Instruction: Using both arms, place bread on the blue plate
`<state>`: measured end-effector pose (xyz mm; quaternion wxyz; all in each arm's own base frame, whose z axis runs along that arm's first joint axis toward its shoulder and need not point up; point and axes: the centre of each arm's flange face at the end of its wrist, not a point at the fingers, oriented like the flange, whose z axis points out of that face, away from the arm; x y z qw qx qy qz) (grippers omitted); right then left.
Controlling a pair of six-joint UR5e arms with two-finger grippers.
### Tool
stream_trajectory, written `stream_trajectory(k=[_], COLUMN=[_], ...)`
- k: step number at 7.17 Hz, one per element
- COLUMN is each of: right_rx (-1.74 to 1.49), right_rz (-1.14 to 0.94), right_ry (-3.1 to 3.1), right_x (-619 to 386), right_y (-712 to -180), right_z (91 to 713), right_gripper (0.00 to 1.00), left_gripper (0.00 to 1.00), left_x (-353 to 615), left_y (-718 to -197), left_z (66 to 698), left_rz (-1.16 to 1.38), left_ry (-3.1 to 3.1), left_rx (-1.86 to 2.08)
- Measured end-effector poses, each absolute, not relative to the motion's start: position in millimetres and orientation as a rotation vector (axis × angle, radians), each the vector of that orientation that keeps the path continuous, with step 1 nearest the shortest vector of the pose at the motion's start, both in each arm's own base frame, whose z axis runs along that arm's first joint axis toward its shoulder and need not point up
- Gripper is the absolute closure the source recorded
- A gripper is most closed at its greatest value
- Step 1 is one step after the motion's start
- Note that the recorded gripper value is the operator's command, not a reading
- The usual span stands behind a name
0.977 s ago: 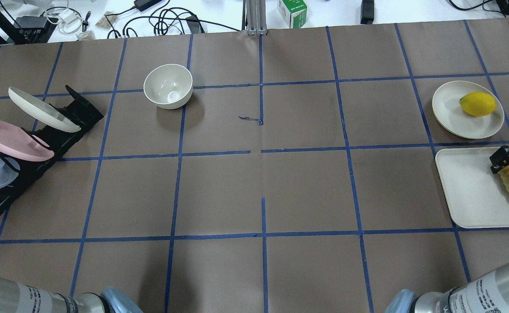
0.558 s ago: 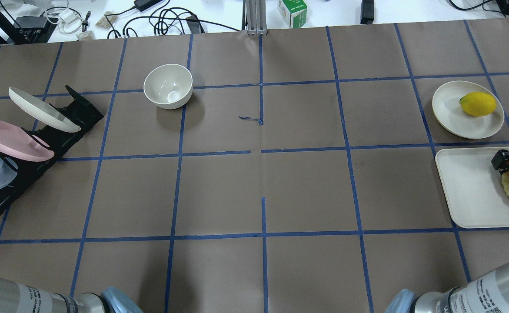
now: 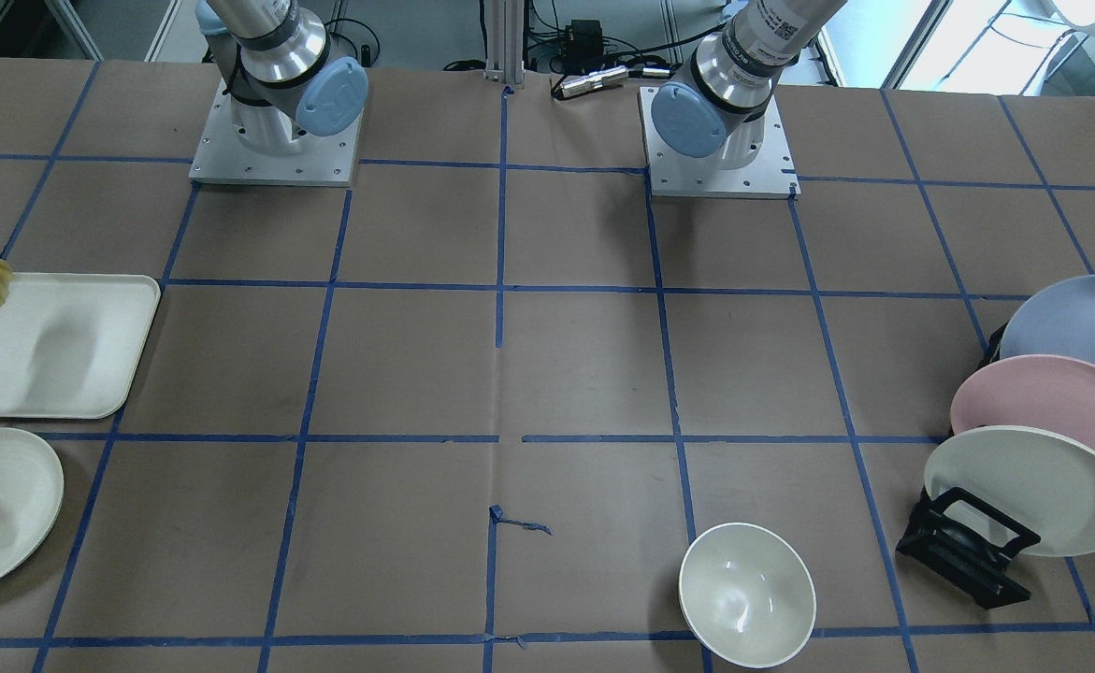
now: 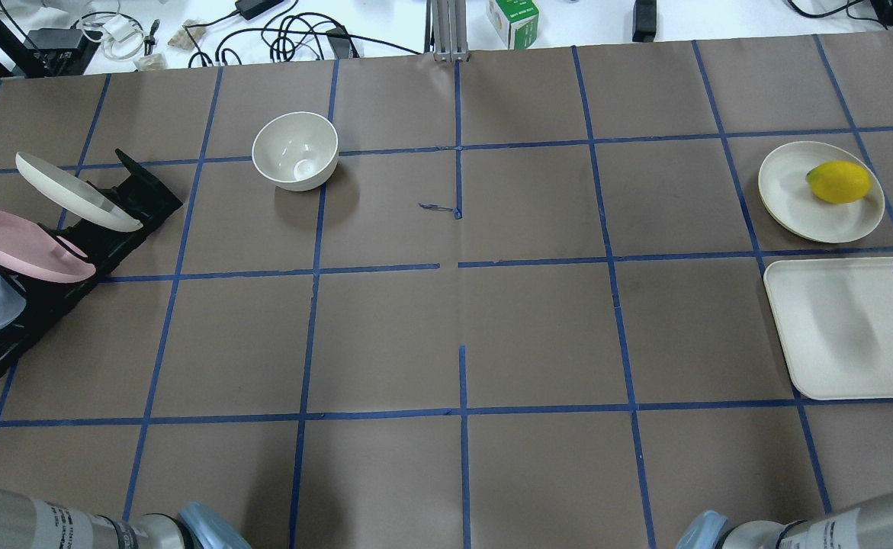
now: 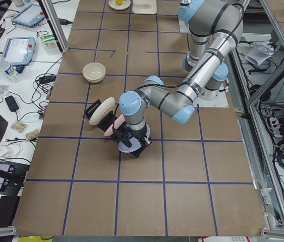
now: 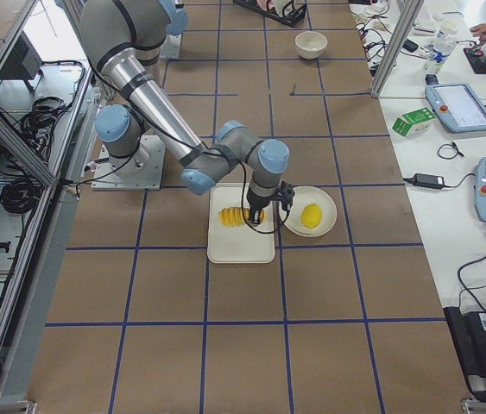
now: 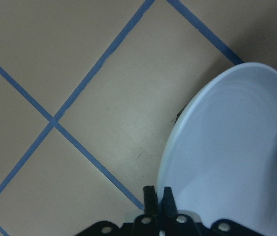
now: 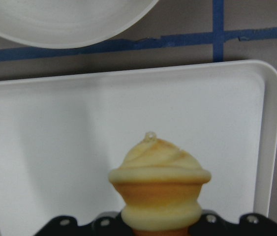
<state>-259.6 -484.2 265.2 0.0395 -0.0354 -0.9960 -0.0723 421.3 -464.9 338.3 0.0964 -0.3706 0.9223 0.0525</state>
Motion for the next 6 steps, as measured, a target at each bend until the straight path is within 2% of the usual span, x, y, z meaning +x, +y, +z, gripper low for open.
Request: stream_trajectory(k=[6], right_rx=[-0.208], right_rz=[-0.244], right_ry=[-3.124], right_x=[-125], right_y=[-500], right_z=[393], right_gripper=[1.0], left_gripper=[1.0], left_x=[414], left_y=[-440], left_z=[397], left_rz=[0.239], left_ry=[2.646], left_rx=[-1.08])
